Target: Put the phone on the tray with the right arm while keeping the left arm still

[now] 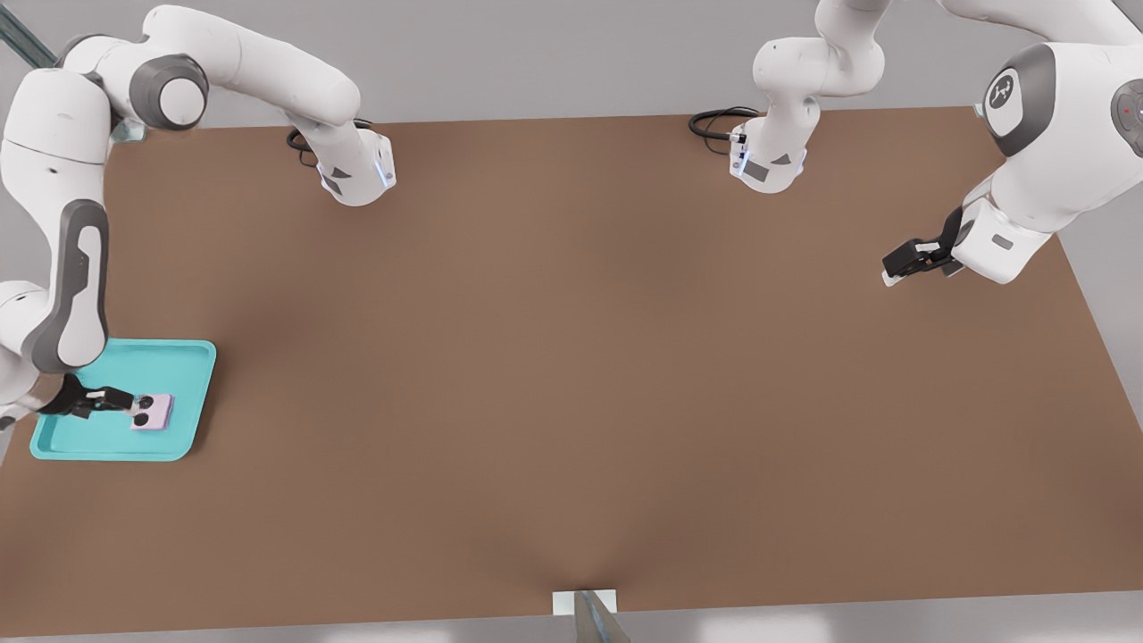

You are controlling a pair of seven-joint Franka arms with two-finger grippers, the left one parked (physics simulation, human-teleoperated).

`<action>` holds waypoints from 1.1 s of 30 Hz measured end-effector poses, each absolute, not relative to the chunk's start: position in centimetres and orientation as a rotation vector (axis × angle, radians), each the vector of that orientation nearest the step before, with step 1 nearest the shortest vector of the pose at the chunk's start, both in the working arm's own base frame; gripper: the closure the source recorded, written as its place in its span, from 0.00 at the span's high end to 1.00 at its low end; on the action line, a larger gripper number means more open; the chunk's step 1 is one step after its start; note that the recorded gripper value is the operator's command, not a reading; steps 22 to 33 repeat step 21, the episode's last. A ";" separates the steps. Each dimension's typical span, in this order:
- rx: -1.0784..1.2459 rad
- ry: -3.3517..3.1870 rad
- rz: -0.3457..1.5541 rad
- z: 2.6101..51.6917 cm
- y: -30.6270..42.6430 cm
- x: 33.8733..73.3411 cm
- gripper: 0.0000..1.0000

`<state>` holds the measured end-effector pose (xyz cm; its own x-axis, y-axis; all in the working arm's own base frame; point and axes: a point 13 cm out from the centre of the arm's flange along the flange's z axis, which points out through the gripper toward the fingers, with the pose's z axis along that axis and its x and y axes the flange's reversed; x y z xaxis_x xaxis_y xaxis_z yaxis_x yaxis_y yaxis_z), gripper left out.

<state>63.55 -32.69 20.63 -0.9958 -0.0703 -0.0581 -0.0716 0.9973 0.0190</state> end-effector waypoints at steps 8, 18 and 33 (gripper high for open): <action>-0.755 2.902 -0.178 47.5 -1.5 62.6 1.00; -0.476 3.093 -0.147 49.0 1.2 62.6 1.00; -0.384 3.130 -0.124 48.7 1.8 62.1 1.00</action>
